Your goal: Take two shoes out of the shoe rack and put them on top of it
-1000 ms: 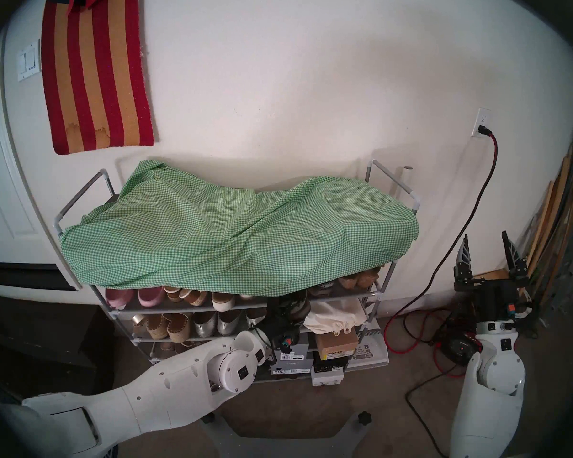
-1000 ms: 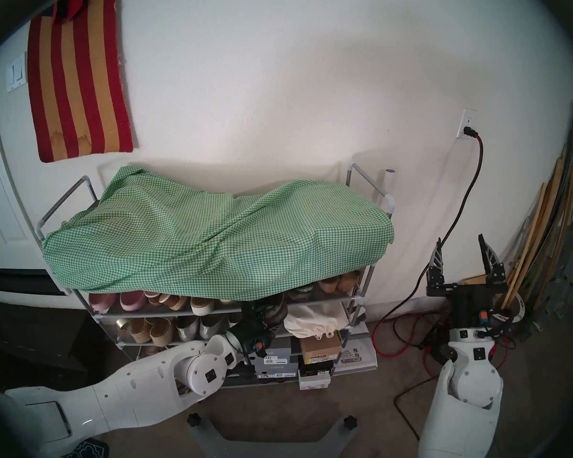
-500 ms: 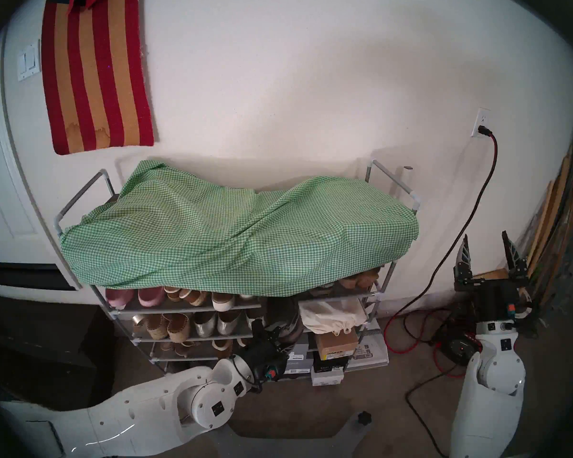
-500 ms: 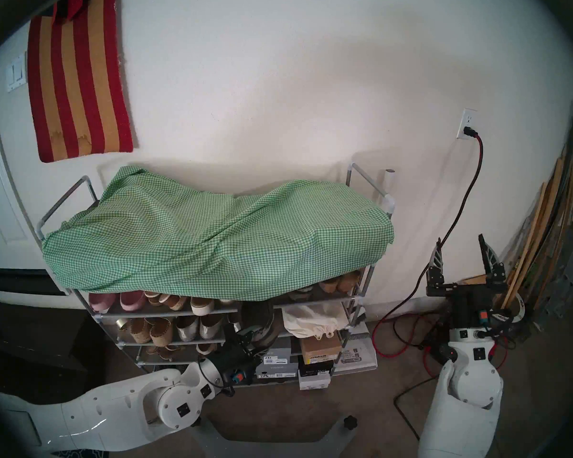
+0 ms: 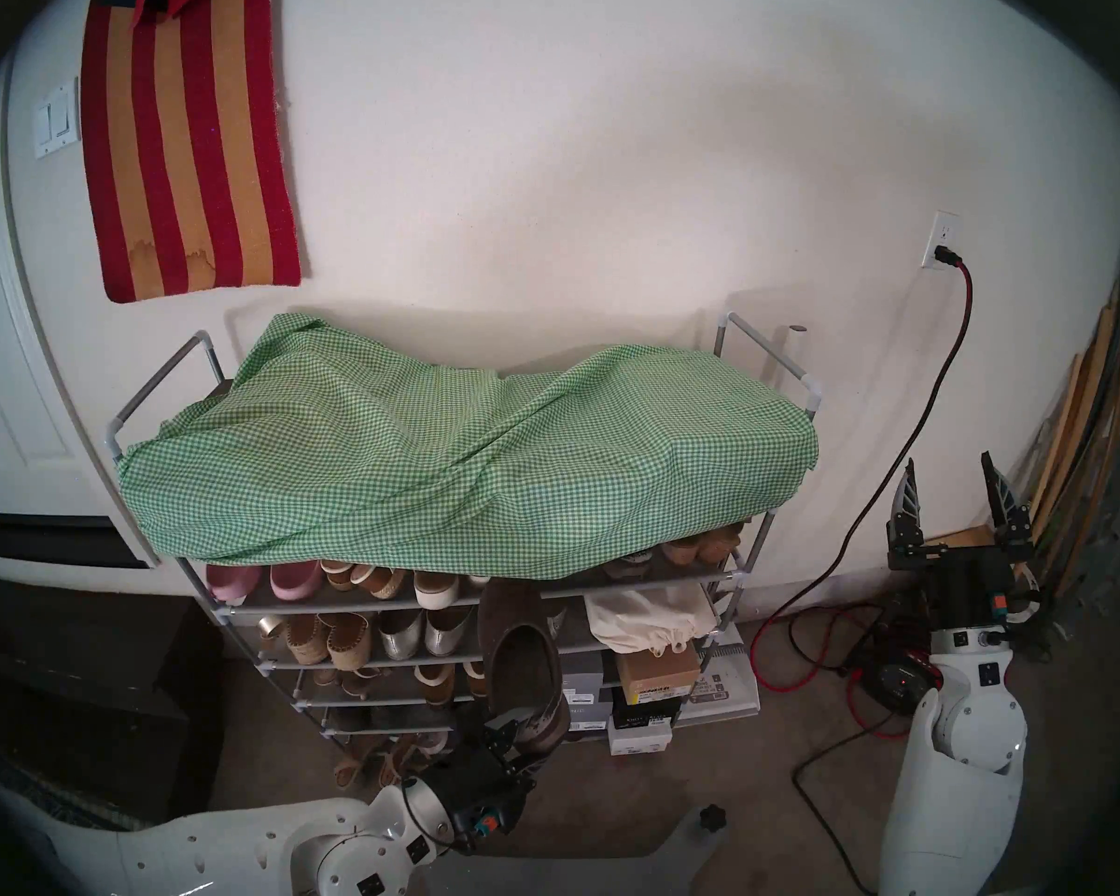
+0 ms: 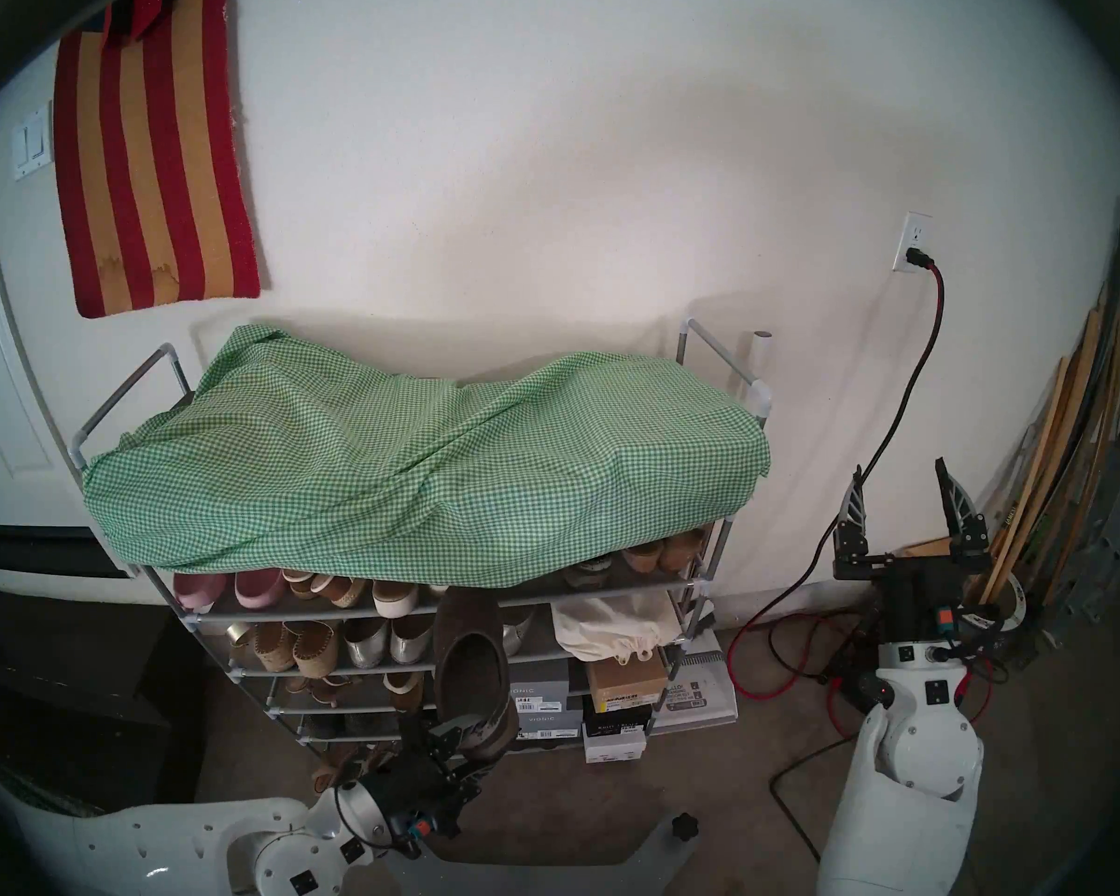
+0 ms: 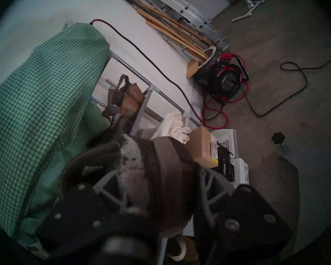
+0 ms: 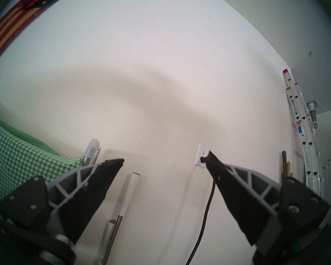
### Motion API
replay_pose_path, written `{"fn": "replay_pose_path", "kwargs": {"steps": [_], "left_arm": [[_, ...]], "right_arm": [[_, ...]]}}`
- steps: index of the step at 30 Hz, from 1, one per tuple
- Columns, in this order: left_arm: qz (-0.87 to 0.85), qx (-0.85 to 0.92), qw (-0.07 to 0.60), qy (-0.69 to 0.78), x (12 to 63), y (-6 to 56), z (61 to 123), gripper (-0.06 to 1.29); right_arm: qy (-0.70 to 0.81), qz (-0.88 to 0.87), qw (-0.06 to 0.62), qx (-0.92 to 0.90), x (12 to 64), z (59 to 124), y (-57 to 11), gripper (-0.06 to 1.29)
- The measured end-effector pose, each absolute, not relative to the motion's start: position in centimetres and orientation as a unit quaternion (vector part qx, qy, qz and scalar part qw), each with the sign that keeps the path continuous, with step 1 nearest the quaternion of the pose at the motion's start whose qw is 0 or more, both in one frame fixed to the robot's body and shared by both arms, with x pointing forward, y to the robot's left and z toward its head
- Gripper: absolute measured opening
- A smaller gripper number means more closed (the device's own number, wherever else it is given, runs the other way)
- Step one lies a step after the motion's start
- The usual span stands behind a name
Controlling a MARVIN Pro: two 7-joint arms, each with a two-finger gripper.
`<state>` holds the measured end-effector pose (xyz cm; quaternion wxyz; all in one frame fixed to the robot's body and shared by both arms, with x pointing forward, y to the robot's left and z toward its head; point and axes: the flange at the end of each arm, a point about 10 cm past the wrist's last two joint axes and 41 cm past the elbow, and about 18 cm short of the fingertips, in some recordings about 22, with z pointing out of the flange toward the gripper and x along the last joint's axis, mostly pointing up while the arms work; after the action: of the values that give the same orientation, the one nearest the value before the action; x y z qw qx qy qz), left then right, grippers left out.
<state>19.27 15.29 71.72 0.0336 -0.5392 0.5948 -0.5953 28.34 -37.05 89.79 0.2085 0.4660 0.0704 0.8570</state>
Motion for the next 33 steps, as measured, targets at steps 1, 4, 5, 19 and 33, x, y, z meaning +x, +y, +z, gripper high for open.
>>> {"fn": "replay_pose_path", "kwargs": {"steps": [1, 4, 5, 19, 33], "left_arm": [[-0.596, -0.539, 0.034, 0.594, 19.1, 15.5, 71.8, 0.48], [-0.599, -0.535, 0.042, 0.595, 18.4, 16.9, 71.9, 0.48], [-0.599, -0.534, 0.044, 0.595, 18.3, 17.2, 71.9, 0.48], [-0.628, -0.501, 0.073, 0.591, 17.3, 22.7, 74.2, 0.48], [-0.645, -0.45, 0.08, 0.613, 16.3, 27.2, 76.6, 0.48]], "right_arm": [[0.07, 0.857, 0.208, 0.466, 28.3, 89.8, -37.1, 1.24], [0.07, 0.857, 0.208, 0.466, 28.3, 89.8, -37.1, 1.24], [0.07, 0.857, 0.208, 0.466, 28.3, 89.8, -37.1, 1.24], [0.07, 0.857, 0.208, 0.466, 28.3, 89.8, -37.1, 1.23], [0.07, 0.857, 0.208, 0.466, 28.3, 89.8, -37.1, 1.24]]}}
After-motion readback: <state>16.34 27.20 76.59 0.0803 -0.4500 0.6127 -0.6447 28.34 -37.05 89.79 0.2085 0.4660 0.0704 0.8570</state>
